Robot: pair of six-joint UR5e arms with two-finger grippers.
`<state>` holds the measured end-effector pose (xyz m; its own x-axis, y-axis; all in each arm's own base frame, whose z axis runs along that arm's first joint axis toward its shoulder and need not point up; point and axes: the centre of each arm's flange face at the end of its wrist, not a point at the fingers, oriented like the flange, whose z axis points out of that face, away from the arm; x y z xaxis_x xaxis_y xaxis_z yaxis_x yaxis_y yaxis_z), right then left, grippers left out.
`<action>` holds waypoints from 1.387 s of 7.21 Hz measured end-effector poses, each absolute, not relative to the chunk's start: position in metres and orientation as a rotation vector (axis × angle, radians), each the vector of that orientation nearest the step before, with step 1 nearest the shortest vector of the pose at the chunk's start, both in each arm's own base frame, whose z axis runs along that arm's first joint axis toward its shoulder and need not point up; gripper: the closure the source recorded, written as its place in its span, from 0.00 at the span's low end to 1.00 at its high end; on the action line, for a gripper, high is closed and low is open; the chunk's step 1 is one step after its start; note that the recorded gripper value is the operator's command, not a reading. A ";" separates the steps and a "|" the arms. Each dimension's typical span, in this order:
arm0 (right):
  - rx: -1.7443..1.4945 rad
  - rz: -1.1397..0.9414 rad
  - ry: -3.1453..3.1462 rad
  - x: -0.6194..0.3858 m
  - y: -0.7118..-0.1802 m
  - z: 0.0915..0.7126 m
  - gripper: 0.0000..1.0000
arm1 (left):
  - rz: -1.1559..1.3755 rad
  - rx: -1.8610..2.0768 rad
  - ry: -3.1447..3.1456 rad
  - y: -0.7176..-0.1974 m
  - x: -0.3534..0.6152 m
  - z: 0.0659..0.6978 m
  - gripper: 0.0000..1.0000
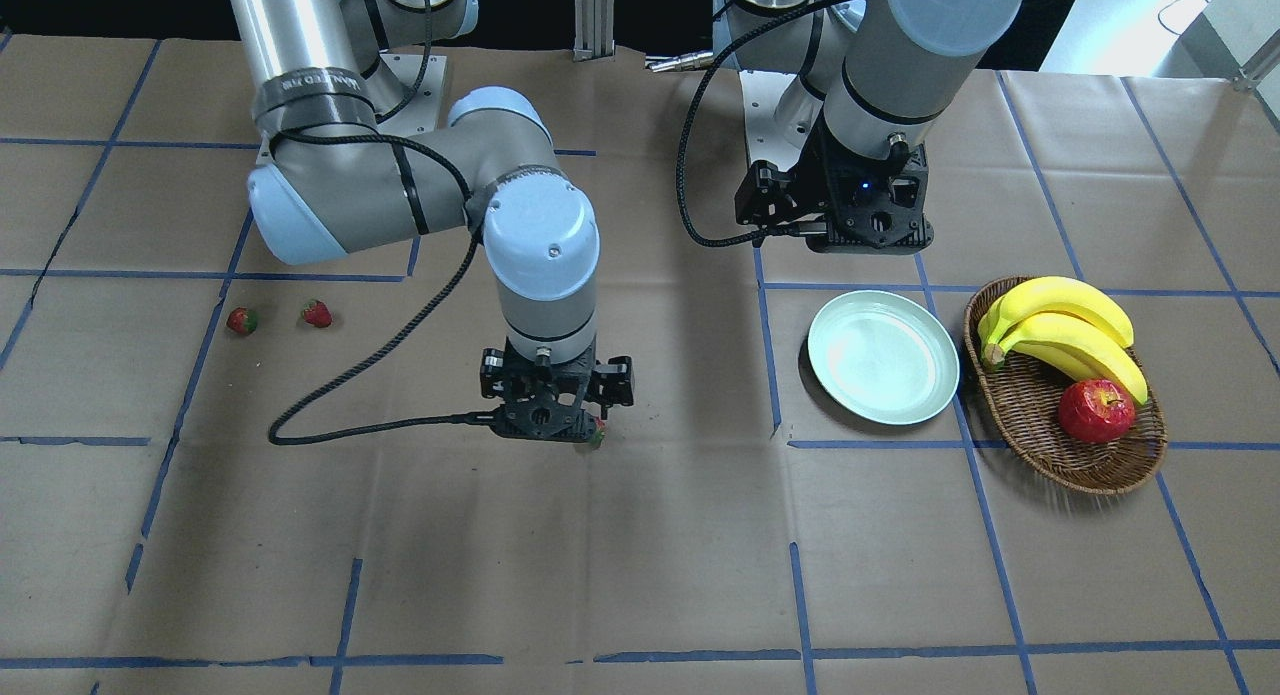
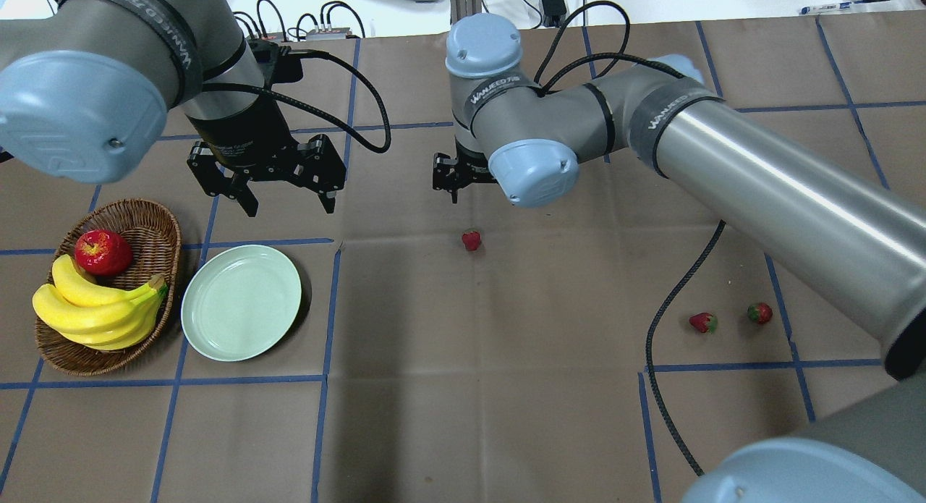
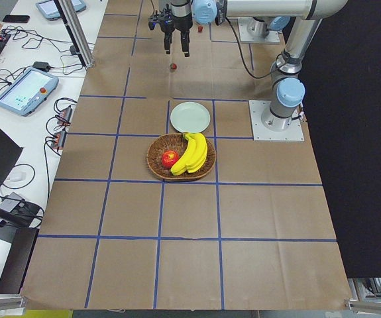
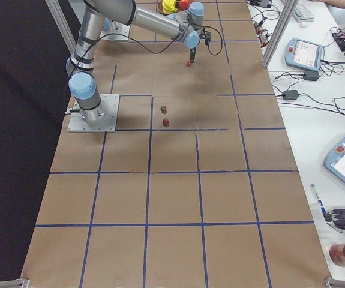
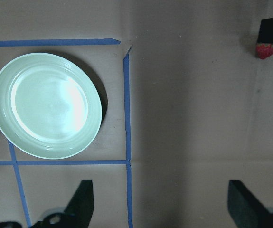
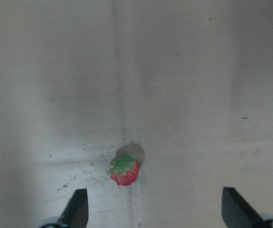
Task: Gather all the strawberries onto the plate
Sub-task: 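Move the left gripper toward the center strawberry while the right gripper returns to the strawberries, then grasp the center strawberry with the left gripper while the right gripper grasps another strawberry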
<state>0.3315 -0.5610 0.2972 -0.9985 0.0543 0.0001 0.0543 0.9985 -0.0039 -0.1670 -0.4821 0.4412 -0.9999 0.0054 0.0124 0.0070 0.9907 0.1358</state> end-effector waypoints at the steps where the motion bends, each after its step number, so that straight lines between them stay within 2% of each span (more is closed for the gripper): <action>1: -0.054 -0.013 -3.126 0.297 -0.562 0.323 0.00 | -0.218 -0.012 -3.125 -0.482 -0.167 0.440 0.00; 3: 0.000 -0.080 -3.111 0.223 -0.544 0.356 0.00 | -0.276 -0.005 -3.126 -0.482 -0.166 0.422 0.00; 6: 0.090 -0.118 -3.125 0.100 -0.470 0.358 0.00 | -0.376 0.009 -3.112 -0.509 -0.168 0.338 0.00; 8: 0.124 -0.094 -3.139 0.049 -0.413 0.310 0.00 | -0.300 -0.001 -3.114 -0.547 -0.188 0.285 0.00; 10: 0.126 -0.035 -3.140 0.046 -0.378 0.246 0.00 | -0.130 -0.029 -3.123 -0.572 -0.237 0.252 0.00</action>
<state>0.0459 -0.3780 0.2460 -0.9968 -0.0801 -0.0020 -0.0801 0.9965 0.0224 -0.2373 -0.5719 0.2516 -0.9997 0.0176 0.0164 0.0189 0.9964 0.0830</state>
